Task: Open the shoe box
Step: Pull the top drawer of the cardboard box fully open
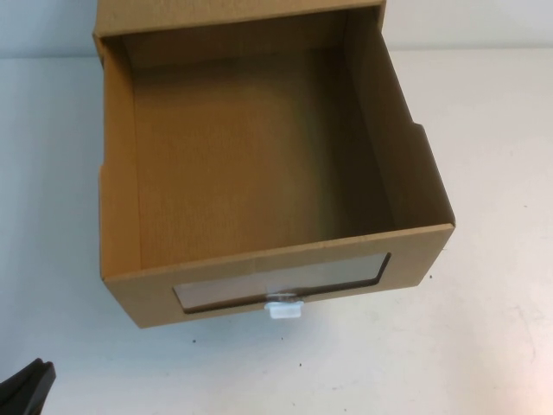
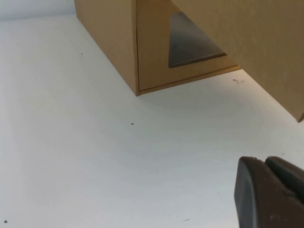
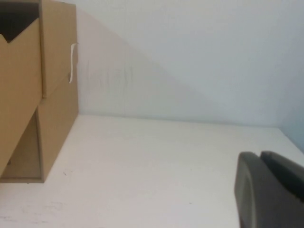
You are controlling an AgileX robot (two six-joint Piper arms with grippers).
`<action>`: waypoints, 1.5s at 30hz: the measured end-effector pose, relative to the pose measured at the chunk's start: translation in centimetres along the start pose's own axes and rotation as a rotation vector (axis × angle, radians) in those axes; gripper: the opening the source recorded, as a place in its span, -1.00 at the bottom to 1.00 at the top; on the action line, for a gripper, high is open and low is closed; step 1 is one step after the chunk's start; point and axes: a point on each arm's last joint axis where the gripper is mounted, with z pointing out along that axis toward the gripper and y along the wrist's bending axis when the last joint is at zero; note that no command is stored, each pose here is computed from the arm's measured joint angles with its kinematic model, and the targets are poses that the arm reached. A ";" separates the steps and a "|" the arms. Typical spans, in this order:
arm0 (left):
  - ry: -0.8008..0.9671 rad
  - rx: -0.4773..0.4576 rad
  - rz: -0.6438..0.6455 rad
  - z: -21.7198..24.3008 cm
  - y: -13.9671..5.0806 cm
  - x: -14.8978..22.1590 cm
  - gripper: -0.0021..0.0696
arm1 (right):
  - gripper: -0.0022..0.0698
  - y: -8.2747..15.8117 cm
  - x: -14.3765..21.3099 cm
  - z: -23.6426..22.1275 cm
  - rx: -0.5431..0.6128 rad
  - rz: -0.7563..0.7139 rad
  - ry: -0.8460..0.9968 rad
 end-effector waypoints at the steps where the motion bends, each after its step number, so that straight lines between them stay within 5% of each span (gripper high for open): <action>1: 0.000 0.000 0.000 0.0 0.0 0.0 -0.96 | -0.98 0.0 0.0 0.0 0.000 0.000 0.000; 15: 0.000 0.000 0.000 0.0 0.0 0.0 -0.96 | -0.98 0.0 0.6 0.0 0.004 -0.005 0.029; 28: 0.000 0.000 0.000 0.0 0.0 0.0 -0.96 | -0.98 -0.2 3.4 -0.5 0.025 0.014 0.341; 45: 0.000 0.000 0.000 0.0 0.0 0.0 -0.96 | -0.98 -0.2 3.6 -0.6 0.027 0.024 0.362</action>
